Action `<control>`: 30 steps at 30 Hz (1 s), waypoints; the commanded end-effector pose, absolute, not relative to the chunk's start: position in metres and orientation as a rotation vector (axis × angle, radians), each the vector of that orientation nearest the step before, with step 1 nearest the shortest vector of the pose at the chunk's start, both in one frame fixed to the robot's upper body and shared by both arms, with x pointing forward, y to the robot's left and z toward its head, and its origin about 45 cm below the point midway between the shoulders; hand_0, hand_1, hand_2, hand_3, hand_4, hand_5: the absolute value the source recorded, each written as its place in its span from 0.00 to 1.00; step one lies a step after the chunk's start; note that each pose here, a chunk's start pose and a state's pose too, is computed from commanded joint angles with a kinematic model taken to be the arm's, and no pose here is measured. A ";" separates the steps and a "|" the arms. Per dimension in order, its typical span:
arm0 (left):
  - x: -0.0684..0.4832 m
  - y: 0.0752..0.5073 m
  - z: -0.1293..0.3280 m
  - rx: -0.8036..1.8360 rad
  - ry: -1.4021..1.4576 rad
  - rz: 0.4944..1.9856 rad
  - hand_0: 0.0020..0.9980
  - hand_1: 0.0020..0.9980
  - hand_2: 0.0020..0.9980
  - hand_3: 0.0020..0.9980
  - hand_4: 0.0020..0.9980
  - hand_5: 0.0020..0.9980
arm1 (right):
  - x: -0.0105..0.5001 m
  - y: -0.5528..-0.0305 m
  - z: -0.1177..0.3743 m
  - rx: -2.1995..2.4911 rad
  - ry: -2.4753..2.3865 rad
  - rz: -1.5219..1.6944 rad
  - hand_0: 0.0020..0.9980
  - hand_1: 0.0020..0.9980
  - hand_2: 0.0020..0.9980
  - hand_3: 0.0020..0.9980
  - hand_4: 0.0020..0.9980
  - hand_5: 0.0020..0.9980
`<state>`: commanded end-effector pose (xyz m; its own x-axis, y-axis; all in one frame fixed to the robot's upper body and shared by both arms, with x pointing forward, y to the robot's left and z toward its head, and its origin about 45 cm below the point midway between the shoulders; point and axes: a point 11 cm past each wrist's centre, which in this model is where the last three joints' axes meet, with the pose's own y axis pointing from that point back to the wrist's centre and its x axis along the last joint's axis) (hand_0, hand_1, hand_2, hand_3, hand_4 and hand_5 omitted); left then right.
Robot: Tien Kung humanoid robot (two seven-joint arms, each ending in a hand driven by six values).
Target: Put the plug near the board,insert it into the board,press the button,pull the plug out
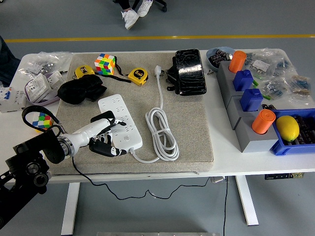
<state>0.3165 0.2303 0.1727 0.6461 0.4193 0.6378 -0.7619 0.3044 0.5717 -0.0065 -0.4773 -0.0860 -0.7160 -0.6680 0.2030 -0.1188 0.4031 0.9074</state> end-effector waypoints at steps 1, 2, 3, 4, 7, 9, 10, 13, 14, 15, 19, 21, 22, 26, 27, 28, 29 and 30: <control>0.316 0.231 0.172 0.983 -0.405 0.808 0.06 0.08 0.14 0.91 0.78 0.00 | -0.007 -0.477 -0.086 0.668 -2.112 -1.302 0.56 0.65 0.64 0.54 0.92 0.45; 0.315 0.231 0.172 0.987 -0.403 0.803 0.06 0.08 0.14 0.91 0.78 0.00 | -0.007 -0.477 -0.086 0.667 -2.112 -1.302 0.56 0.65 0.64 0.54 0.92 0.45; 0.314 0.232 0.172 0.992 -0.402 0.799 0.06 0.08 0.14 0.91 0.78 0.00 | -0.007 -0.477 -0.086 0.667 -2.111 -1.302 0.56 0.65 0.64 0.54 0.92 0.45; 0.313 0.232 0.172 0.991 -0.398 0.793 0.06 0.08 0.14 0.91 0.78 0.00 | -0.007 -0.477 -0.086 0.666 -2.111 -1.303 0.56 0.65 0.64 0.54 0.92 0.45; 0.312 0.232 0.173 0.986 -0.396 0.788 0.06 0.08 0.15 0.89 0.79 0.00 | -0.008 -0.477 -0.086 0.666 -2.110 -1.303 0.56 0.65 0.64 0.54 0.92 0.45; 0.311 0.232 0.172 0.988 -0.392 0.784 0.06 0.08 0.15 0.89 0.79 0.00 | -0.008 -0.477 -0.086 0.665 -2.109 -1.303 0.56 0.65 0.64 0.54 0.92 0.45; 0.311 0.232 0.171 0.990 -0.390 0.781 0.06 0.08 0.15 0.89 0.79 0.00 | -0.008 -0.477 -0.086 0.666 -2.109 -1.302 0.56 0.65 0.64 0.54 0.92 0.45; 0.311 0.231 0.167 0.988 -0.381 0.775 0.06 0.08 0.15 0.89 0.79 0.00 | -0.007 -0.477 -0.086 0.666 -2.112 -1.303 0.56 0.65 0.64 0.54 0.92 0.45; 0.310 0.231 0.166 0.988 -0.379 0.770 0.06 0.08 0.15 0.89 0.79 0.00 | -0.006 -0.477 -0.086 0.668 -2.112 -1.303 0.56 0.65 0.64 0.54 0.92 0.45; 0.310 0.230 0.165 0.988 -0.377 0.766 0.06 0.08 0.15 0.89 0.79 0.00 | -0.006 -0.477 -0.086 0.669 -2.112 -1.302 0.56 0.65 0.64 0.54 0.92 0.45; 0.309 0.227 0.163 0.984 -0.374 0.753 0.06 0.08 0.15 0.88 0.79 0.00 | -0.007 -0.477 -0.086 0.667 -2.112 -1.302 0.56 0.65 0.64 0.54 0.92 0.45; 0.308 0.226 0.162 0.983 -0.375 0.751 0.06 0.08 0.15 0.88 0.79 0.00 | -0.007 -0.477 -0.086 0.667 -2.111 -1.303 0.56 0.65 0.64 0.54 0.92 0.45; 0.308 0.225 0.162 0.984 -0.374 0.750 0.06 0.08 0.15 0.88 0.79 0.00 | -0.007 -0.477 -0.086 0.667 -2.111 -1.303 0.56 0.65 0.64 0.54 0.92 0.45; 0.308 0.225 0.159 0.987 -0.370 0.749 0.06 0.08 0.15 0.88 0.79 0.00 | -0.007 -0.477 -0.086 0.667 -2.111 -1.302 0.56 0.65 0.64 0.54 0.92 0.45; 0.309 0.226 0.158 0.993 -0.368 0.747 0.06 0.08 0.15 0.88 0.79 0.00 | -0.007 -0.477 -0.086 0.667 -2.112 -1.302 0.56 0.65 0.64 0.54 0.92 0.45; 0.309 0.227 0.157 0.998 -0.368 0.747 0.06 0.08 0.15 0.88 0.79 0.00 | -0.007 -0.477 -0.086 0.667 -2.112 -1.302 0.56 0.65 0.64 0.54 0.92 0.45; 0.309 0.227 0.156 1.002 -0.367 0.747 0.06 0.08 0.15 0.88 0.79 0.00 | -0.007 -0.477 -0.086 0.668 -2.111 -1.301 0.56 0.65 0.64 0.54 0.92 0.45; 0.309 0.228 0.155 1.006 -0.367 0.747 0.06 0.08 0.15 0.88 0.79 0.00 | -0.007 -0.478 -0.086 0.668 -2.111 -1.301 0.56 0.65 0.64 0.54 0.92 0.45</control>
